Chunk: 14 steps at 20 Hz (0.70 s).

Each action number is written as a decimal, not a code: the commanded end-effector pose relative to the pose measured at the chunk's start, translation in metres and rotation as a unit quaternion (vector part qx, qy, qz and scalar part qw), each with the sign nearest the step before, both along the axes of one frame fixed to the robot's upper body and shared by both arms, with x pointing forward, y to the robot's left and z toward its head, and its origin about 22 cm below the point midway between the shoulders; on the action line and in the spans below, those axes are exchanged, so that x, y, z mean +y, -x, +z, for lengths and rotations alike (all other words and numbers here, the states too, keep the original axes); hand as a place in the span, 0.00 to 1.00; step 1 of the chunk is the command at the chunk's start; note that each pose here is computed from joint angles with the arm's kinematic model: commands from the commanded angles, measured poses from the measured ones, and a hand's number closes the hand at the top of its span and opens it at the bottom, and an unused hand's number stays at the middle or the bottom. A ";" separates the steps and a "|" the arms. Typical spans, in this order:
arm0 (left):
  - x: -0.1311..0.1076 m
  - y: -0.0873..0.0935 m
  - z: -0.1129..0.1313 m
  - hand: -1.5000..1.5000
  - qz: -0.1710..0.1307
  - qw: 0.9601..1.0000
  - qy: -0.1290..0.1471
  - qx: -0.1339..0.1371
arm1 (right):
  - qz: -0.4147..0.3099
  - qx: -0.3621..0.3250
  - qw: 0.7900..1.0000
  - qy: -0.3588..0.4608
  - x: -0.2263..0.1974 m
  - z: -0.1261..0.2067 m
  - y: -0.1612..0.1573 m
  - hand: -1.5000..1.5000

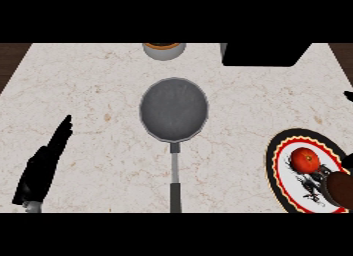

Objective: Pick the tomato from the plate and place it in the pan

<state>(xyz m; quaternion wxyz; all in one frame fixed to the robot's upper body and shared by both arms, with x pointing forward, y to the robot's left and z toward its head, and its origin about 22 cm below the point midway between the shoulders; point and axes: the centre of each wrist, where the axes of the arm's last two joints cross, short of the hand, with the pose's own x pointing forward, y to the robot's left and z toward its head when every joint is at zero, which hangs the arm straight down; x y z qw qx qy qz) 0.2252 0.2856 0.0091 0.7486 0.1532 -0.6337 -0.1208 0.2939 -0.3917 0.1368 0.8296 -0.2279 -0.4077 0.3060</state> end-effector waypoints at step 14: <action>0.003 -0.002 -0.006 0.50 0.007 1.000 -0.003 -0.003 | 0.068 0.164 0.980 0.089 0.059 -0.016 -0.035 0.00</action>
